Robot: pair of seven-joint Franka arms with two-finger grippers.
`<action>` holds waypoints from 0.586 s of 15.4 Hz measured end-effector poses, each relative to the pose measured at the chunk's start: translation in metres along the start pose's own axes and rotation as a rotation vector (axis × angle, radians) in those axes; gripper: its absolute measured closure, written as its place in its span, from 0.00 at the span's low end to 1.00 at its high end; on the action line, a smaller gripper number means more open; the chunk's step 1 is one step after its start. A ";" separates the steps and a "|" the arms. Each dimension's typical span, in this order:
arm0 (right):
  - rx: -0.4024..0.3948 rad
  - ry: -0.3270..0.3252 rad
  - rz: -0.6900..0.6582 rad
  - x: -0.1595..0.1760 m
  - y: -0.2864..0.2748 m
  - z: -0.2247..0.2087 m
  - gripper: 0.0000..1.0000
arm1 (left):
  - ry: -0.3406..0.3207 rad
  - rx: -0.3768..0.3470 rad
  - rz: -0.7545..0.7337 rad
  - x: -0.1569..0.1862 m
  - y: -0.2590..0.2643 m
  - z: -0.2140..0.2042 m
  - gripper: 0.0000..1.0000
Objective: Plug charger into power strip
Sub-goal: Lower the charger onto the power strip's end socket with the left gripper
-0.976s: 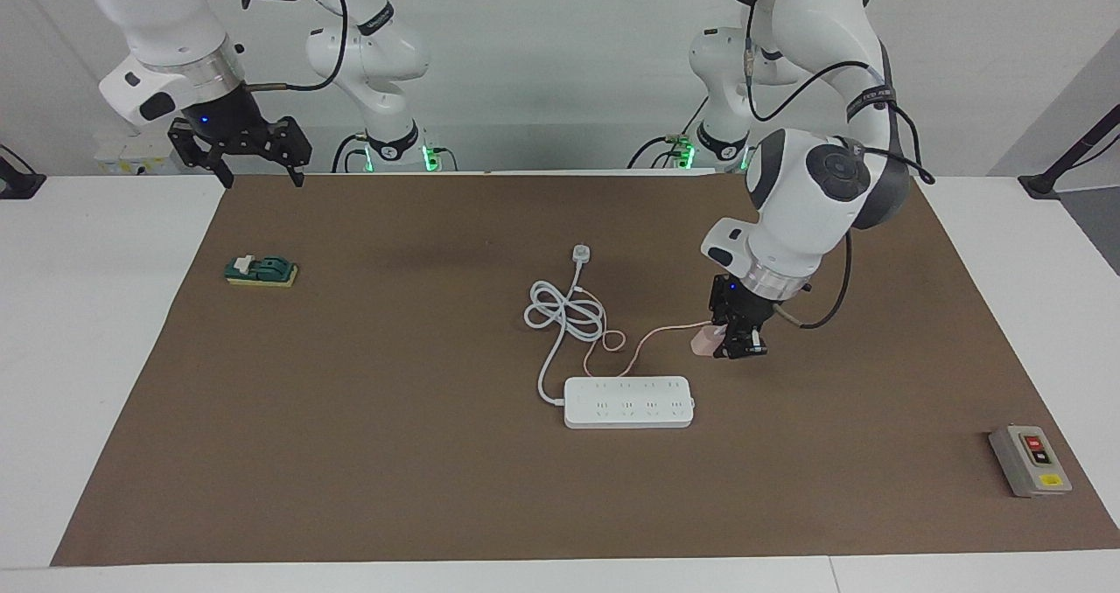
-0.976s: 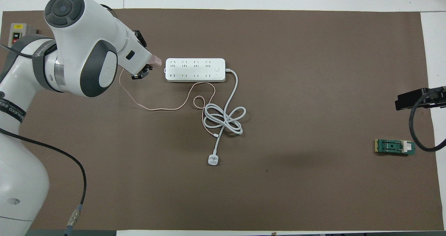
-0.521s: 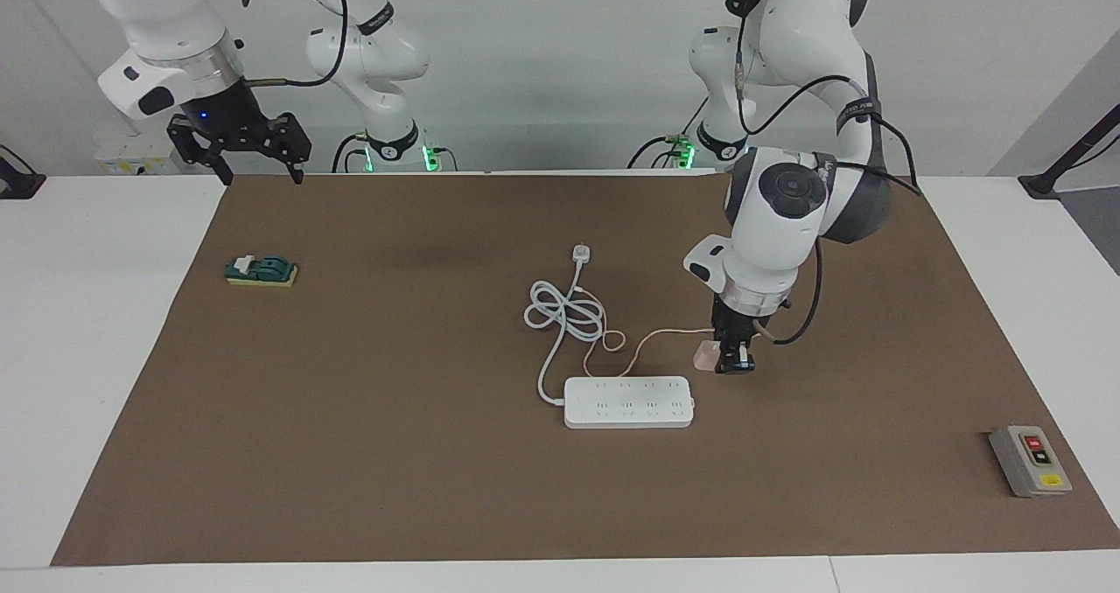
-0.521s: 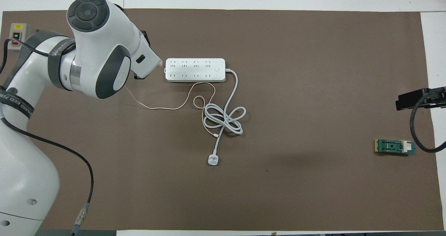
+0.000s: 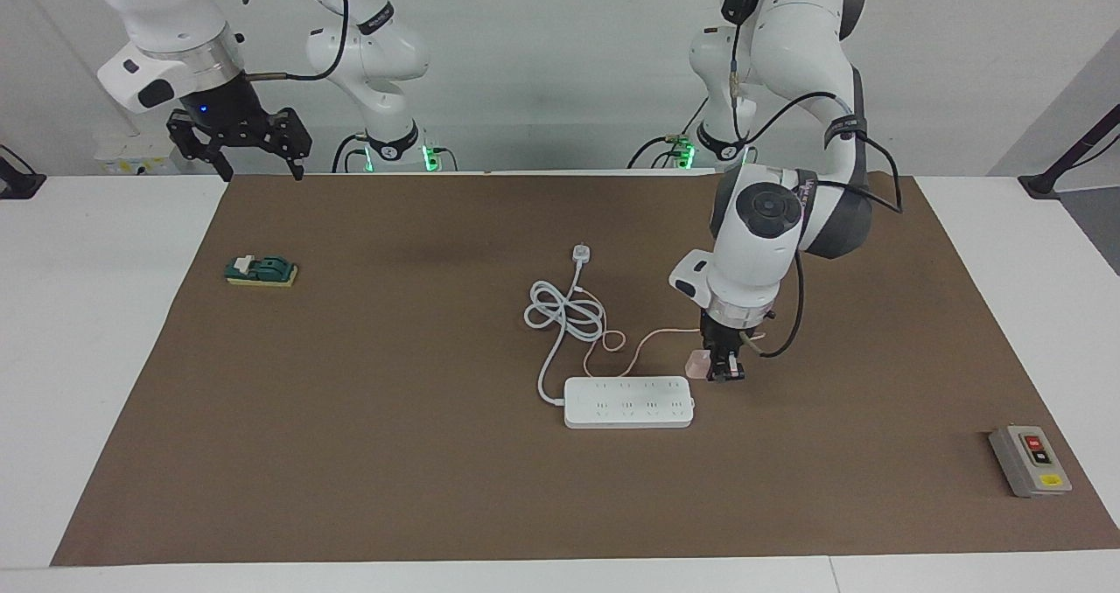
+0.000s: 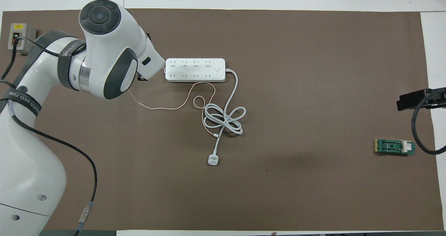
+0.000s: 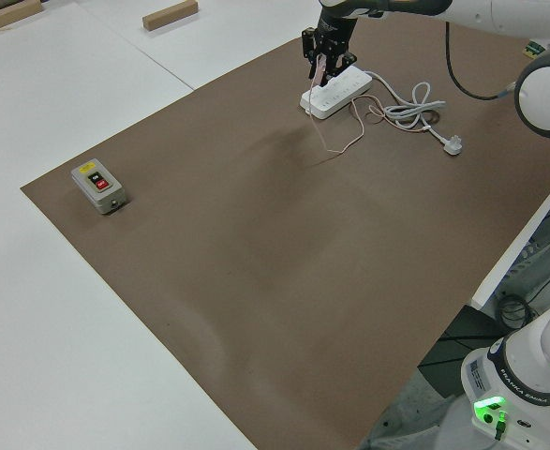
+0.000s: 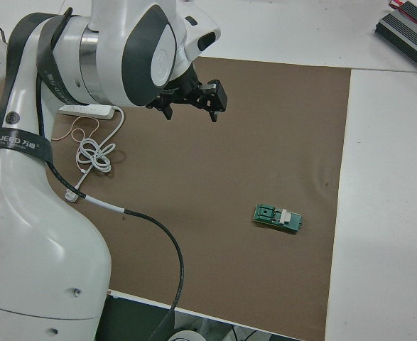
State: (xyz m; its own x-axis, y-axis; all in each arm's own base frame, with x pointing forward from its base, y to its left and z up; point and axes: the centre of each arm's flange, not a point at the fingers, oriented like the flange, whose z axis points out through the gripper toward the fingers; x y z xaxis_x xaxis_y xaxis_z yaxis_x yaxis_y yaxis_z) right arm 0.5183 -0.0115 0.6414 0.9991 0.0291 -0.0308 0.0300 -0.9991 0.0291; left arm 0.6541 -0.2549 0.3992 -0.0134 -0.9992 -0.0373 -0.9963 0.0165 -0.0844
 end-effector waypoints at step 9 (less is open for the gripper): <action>0.000 0.000 -0.003 0.000 -0.002 0.000 0.00 | 0.010 0.006 0.010 0.015 -0.001 0.028 0.71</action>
State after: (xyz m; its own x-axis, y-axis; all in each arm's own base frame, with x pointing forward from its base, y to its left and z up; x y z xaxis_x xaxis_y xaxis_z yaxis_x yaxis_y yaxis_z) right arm 0.5183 -0.0100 0.6414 0.9990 0.0318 -0.0307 0.0327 -0.9990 0.0291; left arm 0.6573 -0.2685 0.3711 -0.0246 -0.9993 -0.0284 -0.9956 0.0271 -0.0898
